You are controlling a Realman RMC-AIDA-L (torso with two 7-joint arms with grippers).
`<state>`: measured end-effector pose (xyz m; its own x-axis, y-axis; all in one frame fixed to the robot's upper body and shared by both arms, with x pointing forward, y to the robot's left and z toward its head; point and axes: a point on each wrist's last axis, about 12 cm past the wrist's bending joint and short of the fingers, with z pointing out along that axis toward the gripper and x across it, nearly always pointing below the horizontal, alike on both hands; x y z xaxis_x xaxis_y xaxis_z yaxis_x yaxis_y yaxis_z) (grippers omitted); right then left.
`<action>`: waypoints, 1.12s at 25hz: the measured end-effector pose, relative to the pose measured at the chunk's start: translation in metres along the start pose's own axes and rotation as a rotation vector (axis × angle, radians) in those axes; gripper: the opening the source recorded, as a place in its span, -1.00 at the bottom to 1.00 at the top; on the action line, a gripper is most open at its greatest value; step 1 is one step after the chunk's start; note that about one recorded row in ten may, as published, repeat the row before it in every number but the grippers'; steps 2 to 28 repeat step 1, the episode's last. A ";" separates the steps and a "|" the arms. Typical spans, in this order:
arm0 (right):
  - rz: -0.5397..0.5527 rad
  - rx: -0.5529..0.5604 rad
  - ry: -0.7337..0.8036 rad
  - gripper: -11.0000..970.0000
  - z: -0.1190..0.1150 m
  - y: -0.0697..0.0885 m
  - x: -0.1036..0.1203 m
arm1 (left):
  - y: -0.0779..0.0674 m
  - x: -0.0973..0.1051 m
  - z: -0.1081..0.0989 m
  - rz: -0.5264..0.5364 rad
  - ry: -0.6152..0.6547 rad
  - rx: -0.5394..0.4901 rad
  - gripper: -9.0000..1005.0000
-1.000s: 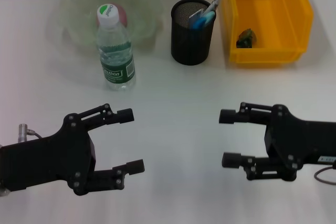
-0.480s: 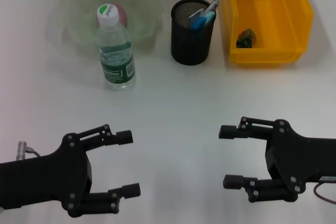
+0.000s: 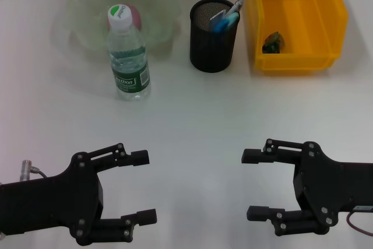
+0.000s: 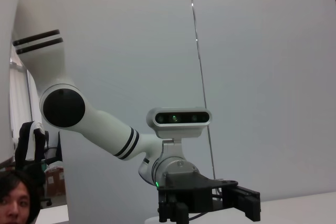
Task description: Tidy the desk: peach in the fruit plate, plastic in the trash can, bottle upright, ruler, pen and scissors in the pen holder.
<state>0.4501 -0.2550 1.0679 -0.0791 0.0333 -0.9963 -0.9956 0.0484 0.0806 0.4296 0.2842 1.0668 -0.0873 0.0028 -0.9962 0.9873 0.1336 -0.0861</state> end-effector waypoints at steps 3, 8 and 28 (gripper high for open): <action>0.000 -0.001 -0.001 0.57 0.000 0.000 0.000 | 0.000 0.000 0.000 0.000 0.000 0.000 0.64; 0.000 -0.001 -0.001 0.57 0.000 0.000 0.000 | 0.000 0.000 0.000 0.000 0.000 0.000 0.64; 0.000 -0.001 -0.001 0.57 0.000 0.000 0.000 | 0.000 0.000 0.000 0.000 0.000 0.000 0.64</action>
